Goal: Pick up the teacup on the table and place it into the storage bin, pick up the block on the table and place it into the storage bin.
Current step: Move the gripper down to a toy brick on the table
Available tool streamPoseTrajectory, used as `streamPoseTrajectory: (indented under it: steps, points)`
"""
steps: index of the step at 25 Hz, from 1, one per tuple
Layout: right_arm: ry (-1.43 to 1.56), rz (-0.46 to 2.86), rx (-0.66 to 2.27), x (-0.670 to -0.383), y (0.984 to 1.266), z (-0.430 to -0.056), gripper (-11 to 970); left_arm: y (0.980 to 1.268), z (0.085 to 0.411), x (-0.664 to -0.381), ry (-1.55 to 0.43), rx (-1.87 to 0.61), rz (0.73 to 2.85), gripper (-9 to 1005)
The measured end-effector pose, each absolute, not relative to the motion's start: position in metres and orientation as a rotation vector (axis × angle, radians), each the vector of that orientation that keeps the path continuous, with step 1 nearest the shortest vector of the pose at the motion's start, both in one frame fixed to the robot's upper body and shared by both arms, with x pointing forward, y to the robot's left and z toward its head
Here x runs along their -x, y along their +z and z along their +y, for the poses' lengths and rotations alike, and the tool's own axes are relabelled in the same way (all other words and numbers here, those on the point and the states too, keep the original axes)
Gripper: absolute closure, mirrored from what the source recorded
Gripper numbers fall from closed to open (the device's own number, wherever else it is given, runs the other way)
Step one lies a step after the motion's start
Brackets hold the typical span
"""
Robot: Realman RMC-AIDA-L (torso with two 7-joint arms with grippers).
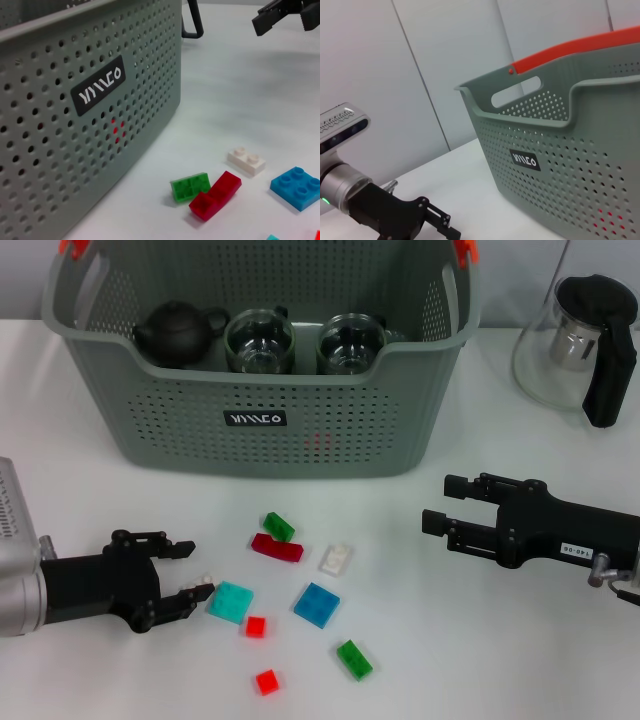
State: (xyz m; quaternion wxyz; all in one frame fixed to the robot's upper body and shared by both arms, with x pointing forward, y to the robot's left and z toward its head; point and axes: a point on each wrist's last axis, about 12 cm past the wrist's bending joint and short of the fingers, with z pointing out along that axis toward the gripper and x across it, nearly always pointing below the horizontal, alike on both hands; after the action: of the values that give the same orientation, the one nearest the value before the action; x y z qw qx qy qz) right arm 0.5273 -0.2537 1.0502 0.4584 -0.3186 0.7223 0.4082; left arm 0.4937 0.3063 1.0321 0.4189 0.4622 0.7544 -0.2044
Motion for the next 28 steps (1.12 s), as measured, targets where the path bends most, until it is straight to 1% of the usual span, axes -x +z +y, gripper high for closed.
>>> streamPoseTrajectory:
  steps: [7,12,18,28]
  points:
    - [1.004,1.780,0.785,-0.5274,1.0503,-0.2543,244,1.0311,0.3072,-0.4956,-0.492,-1.153,1.902,430]
    - [1.004,1.782,0.783,-0.5267,1.0498,-0.2550,244,1.0308,0.3056,-0.4976,-0.488,-1.154,1.905,519]
    - [1.004,1.786,0.779,-0.5252,1.0487,-0.2559,245,1.0283,0.3030,-0.4965,-0.503,-1.155,1.906,705]
    - [1.007,1.790,0.781,-0.5243,1.0480,-0.2557,246,1.0276,0.3021,-0.4963,-0.511,-1.151,1.910,696]
